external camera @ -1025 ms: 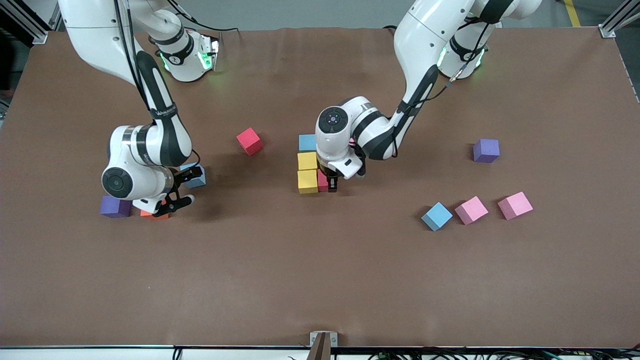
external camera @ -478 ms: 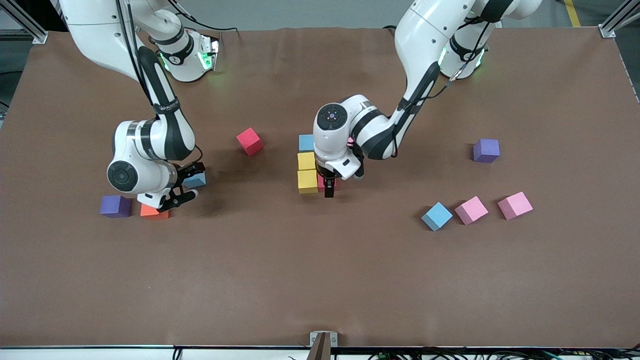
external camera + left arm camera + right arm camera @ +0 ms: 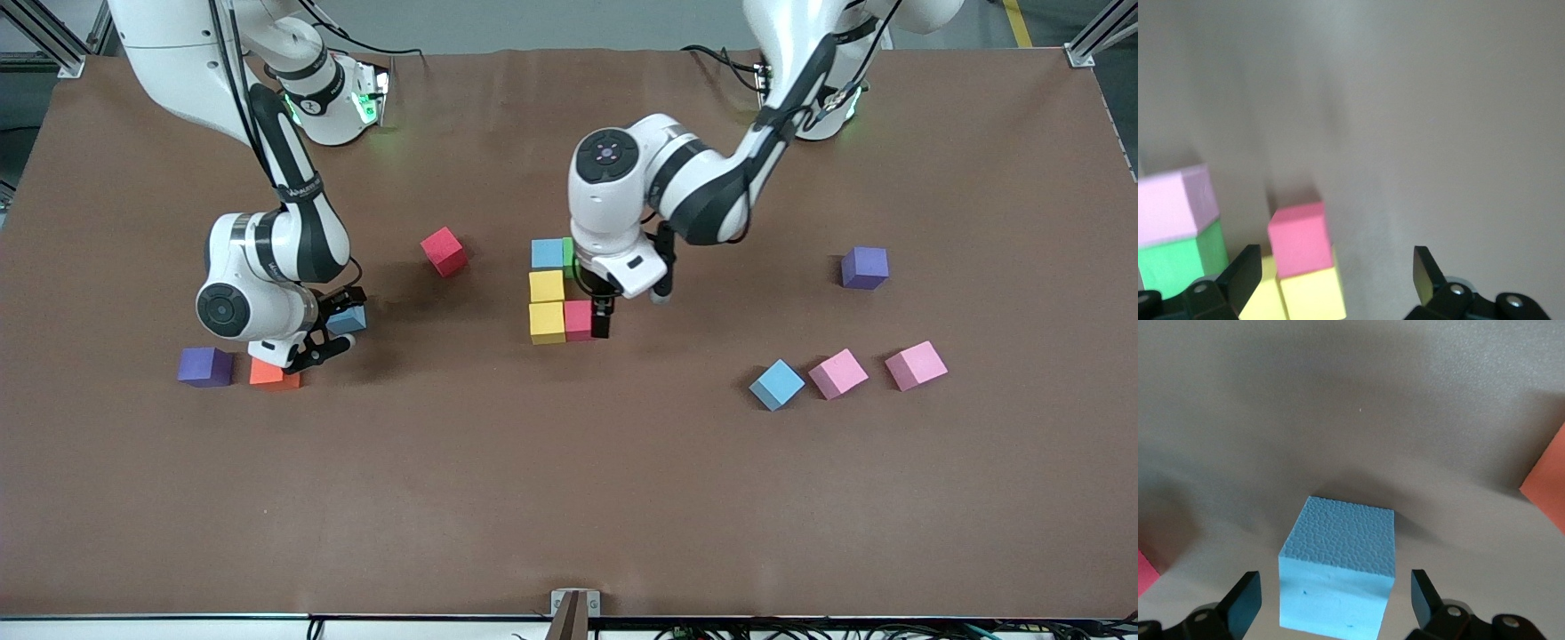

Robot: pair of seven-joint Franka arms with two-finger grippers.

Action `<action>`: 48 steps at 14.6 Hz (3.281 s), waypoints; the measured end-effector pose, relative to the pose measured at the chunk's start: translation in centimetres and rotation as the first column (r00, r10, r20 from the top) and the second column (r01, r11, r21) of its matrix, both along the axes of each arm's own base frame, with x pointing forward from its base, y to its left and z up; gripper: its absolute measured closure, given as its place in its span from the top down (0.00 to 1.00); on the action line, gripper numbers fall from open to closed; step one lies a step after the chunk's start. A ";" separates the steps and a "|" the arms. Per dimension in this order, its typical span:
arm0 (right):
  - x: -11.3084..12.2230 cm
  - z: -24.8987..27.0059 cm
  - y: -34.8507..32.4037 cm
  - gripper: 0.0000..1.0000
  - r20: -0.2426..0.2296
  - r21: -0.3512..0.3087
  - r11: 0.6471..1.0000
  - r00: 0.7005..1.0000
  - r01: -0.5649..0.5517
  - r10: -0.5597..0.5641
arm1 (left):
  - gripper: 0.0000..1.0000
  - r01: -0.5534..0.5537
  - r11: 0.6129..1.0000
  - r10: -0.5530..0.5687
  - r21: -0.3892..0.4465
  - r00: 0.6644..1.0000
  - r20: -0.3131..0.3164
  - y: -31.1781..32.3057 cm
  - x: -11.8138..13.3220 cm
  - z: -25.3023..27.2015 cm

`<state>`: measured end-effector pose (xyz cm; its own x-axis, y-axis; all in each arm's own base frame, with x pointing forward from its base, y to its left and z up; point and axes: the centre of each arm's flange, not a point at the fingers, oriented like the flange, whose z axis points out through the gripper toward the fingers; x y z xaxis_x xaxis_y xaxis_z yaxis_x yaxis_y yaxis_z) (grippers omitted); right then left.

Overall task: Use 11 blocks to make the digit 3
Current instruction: 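Grasp the blue block with the right gripper while the left gripper reaches blue, then grasp another blue block with the left gripper while the right gripper lifts blue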

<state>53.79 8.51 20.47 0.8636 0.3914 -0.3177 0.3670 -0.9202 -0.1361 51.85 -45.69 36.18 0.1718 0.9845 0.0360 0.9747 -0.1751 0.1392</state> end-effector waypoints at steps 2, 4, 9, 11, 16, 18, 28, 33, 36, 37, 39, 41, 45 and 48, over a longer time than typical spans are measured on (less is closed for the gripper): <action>0.0 0.0 0.0 0.92 0.003 0.000 1.000 1.000 -0.001 0.001 | 1.00 0.075 0.997 -0.075 0.019 0.997 0.012 5.1 3.9 1.5; 0.1 0.0 0.0 0.85 0.008 0.000 1.000 1.000 -0.001 0.001 | 1.00 0.145 0.988 -0.145 0.045 0.989 0.005 10.6 7.4 1.6; 0.1 0.0 0.1 0.77 0.016 0.000 1.000 1.000 -0.002 0.002 | 0.98 0.351 0.931 -0.347 0.098 0.936 -0.056 23.0 13.0 -0.1; 0.1 0.0 0.1 0.76 0.017 0.000 1.000 1.000 -0.003 0.003 | 0.98 0.434 0.895 -0.425 0.100 0.899 -0.100 27.6 14.9 -2.5; 0.3 0.2 0.2 0.57 0.027 0.001 1.000 1.000 -0.003 0.003 | 0.97 0.514 0.855 -0.497 0.068 0.850 -0.176 31.9 16.9 -9.1; 0.6 0.4 0.2 0.52 0.036 0.002 1.000 0.999 -0.004 0.004 | 0.98 0.527 0.848 -0.510 0.054 0.839 -0.189 31.2 16.8 -10.6; 8.5 9.6 4.2 0.50 0.135 -0.008 0.985 0.977 0.171 -0.168 | 0.98 0.581 0.814 -0.565 0.004 0.792 -0.234 29.7 15.7 -15.1; 11.5 10.6 13.2 0.50 0.128 -0.062 0.952 0.949 0.298 -0.289 | 0.95 0.600 0.800 -0.582 -0.006 0.774 -0.249 29.9 15.2 -15.9; 11.5 9.3 20.0 0.50 0.119 -0.039 0.916 0.912 0.400 -0.393 | 0.87 0.599 0.801 -0.585 -0.023 0.773 -0.246 29.5 15.0 -16.0; 11.5 8.9 21.8 0.50 0.117 -0.032 0.905 0.901 0.424 -0.418 | 0.83 0.594 0.804 -0.583 -0.034 0.775 -0.245 29.3 14.9 -16.1; 11.7 8.3 24.1 0.50 0.111 -0.020 0.885 0.880 0.466 -0.461 | 0.85 0.588 0.807 -0.580 -0.048 0.776 -0.247 29.1 14.6 -16.4; 11.9 7.9 25.4 0.50 0.089 0.009 0.869 0.865 0.496 -0.494 | 0.78 0.588 0.807 -0.580 -0.051 0.775 -0.252 29.1 14.4 -16.7; 12.3 6.9 27.5 0.50 0.066 0.076 0.840 0.838 0.537 -0.542 | 0.59 0.588 0.807 -0.580 -0.052 0.774 -0.253 29.1 14.3 -16.7; 11.9 5.5 29.5 0.50 0.071 0.101 0.837 0.835 0.538 -0.545 | 0.53 0.588 0.807 -0.580 -0.052 0.774 -0.252 29.1 14.4 -16.7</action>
